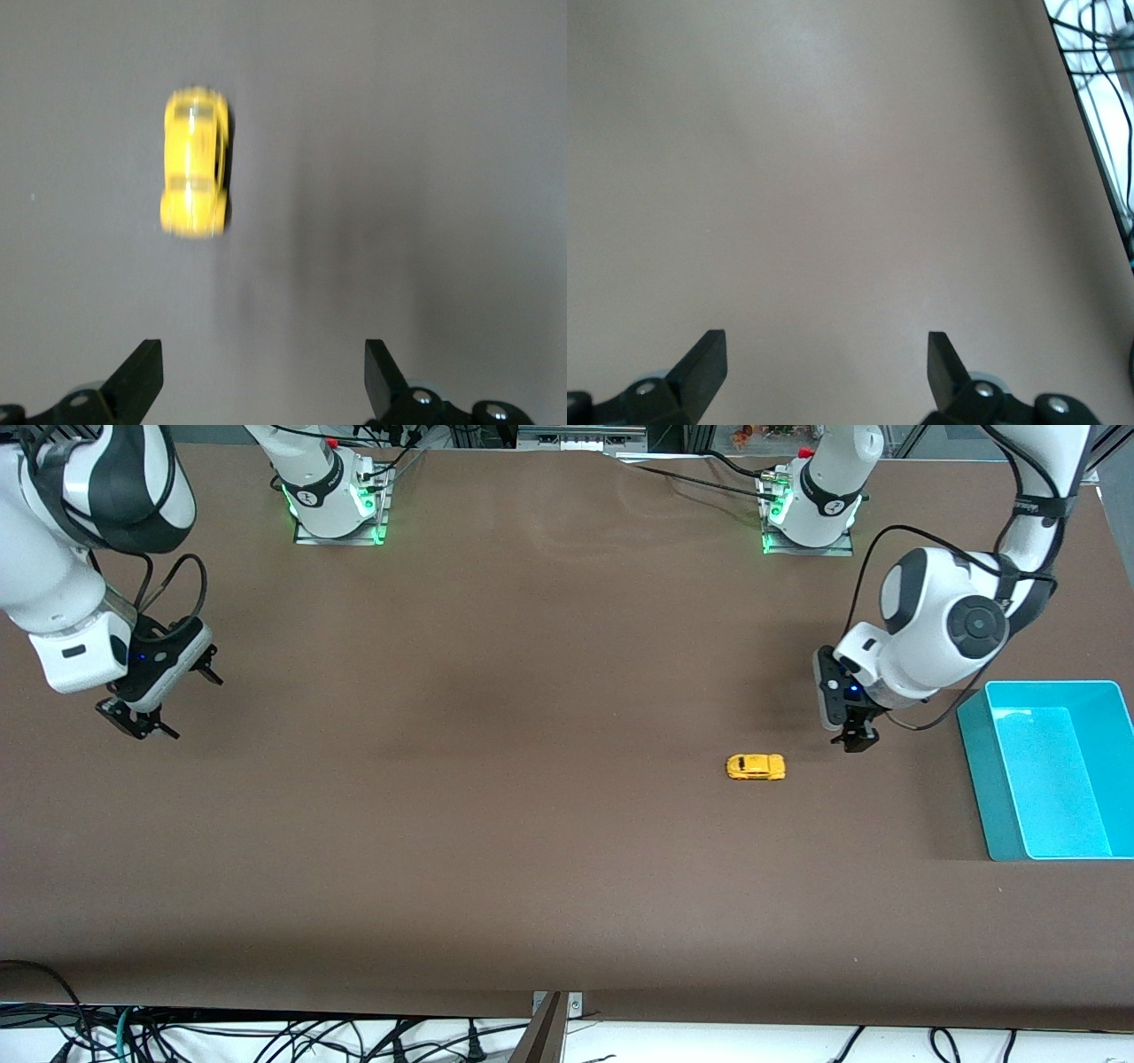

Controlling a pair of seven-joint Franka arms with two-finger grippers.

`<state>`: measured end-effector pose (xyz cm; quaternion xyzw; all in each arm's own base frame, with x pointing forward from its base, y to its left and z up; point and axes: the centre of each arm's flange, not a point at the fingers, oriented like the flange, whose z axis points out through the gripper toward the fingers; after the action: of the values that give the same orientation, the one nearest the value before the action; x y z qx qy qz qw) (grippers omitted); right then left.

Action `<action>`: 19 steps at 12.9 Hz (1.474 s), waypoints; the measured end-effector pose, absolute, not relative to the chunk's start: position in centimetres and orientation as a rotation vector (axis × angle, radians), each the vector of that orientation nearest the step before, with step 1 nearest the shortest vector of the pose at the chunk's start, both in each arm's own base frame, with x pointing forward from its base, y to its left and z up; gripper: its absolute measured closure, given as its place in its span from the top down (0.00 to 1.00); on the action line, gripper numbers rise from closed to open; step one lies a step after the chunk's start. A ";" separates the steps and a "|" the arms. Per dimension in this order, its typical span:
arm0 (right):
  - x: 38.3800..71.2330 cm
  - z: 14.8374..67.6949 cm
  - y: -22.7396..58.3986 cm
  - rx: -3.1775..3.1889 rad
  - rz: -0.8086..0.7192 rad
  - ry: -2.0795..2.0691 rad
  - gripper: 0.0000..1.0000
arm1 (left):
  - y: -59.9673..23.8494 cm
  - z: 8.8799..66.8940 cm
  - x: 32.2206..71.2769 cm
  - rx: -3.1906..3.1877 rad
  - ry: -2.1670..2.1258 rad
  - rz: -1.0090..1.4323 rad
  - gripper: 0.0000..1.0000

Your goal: Wind and store yellow beetle car

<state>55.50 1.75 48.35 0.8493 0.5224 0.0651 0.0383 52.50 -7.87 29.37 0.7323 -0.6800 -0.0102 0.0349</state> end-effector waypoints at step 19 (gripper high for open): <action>53.1 56.9 5.1 3.124 -0.008 0.426 1.00 | -10.3 19.4 54.1 2.332 -2.114 0.240 1.00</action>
<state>53.12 5.13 56.89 0.9908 0.1351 -0.0026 -0.0057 54.14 -10.26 19.36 0.7388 -0.6696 0.0762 -0.0075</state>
